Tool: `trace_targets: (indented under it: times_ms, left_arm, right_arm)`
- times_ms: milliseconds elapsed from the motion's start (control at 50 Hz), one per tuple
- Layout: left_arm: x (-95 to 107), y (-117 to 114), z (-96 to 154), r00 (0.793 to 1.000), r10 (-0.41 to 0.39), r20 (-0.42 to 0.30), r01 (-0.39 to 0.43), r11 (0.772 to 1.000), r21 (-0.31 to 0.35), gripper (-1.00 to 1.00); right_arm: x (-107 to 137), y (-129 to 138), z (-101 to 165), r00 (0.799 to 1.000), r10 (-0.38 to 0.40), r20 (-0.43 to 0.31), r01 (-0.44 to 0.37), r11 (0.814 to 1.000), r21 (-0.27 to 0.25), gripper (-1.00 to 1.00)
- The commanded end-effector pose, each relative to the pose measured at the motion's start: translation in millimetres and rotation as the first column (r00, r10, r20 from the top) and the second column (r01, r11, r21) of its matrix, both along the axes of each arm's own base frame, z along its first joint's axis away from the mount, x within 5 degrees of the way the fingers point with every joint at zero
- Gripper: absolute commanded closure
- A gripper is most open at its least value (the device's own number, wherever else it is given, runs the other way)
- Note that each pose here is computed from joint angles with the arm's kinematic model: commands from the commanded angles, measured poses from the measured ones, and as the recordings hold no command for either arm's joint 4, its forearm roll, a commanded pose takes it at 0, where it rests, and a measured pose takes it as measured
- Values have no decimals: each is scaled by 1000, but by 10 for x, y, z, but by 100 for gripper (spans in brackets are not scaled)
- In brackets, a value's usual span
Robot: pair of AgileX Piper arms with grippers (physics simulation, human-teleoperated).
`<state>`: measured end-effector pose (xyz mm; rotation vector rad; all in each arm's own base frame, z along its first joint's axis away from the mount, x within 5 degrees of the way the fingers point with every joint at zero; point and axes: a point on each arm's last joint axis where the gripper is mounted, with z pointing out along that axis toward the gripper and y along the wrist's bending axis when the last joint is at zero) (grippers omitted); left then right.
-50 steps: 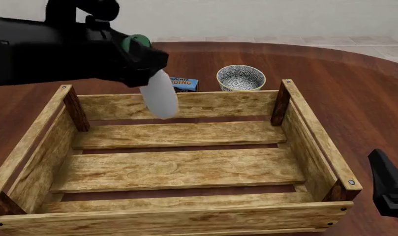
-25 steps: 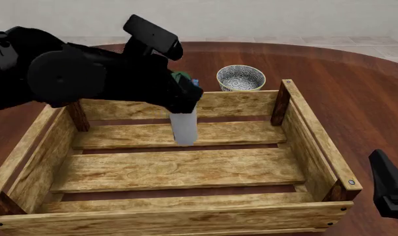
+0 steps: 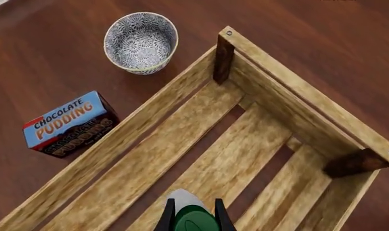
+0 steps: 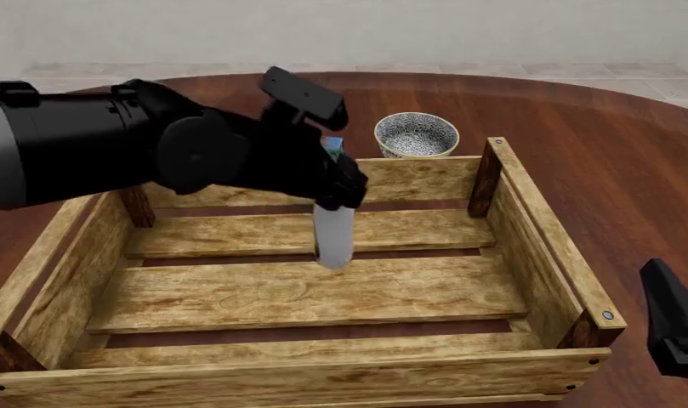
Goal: Pick up the salad dressing and put it in the tray.
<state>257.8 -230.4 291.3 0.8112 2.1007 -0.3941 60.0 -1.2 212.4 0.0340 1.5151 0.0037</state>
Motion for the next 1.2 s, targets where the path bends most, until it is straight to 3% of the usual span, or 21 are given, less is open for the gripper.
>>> trace_targets:
  times_ms: [20, 440, 1200]
  left_arm:
    - [60, -57, -93, 1000, 16, -11, -17, 1000, -20, 100]
    - [57, -15, -246, 997, 63, -37, -66, 995, -69, 100]
    - [89, -91, -601, 998, 38, -49, -39, 999, -25, 100]
  right_arm:
    - [-4, -3, 1, 1000, -5, 1, 5, 1000, 4, -100]
    - [-21, -7, 8, 1000, -12, 3, 12, 1000, 8, -100]
    - [-16, -13, 13, 1000, -21, 3, 21, 999, 24, -100]
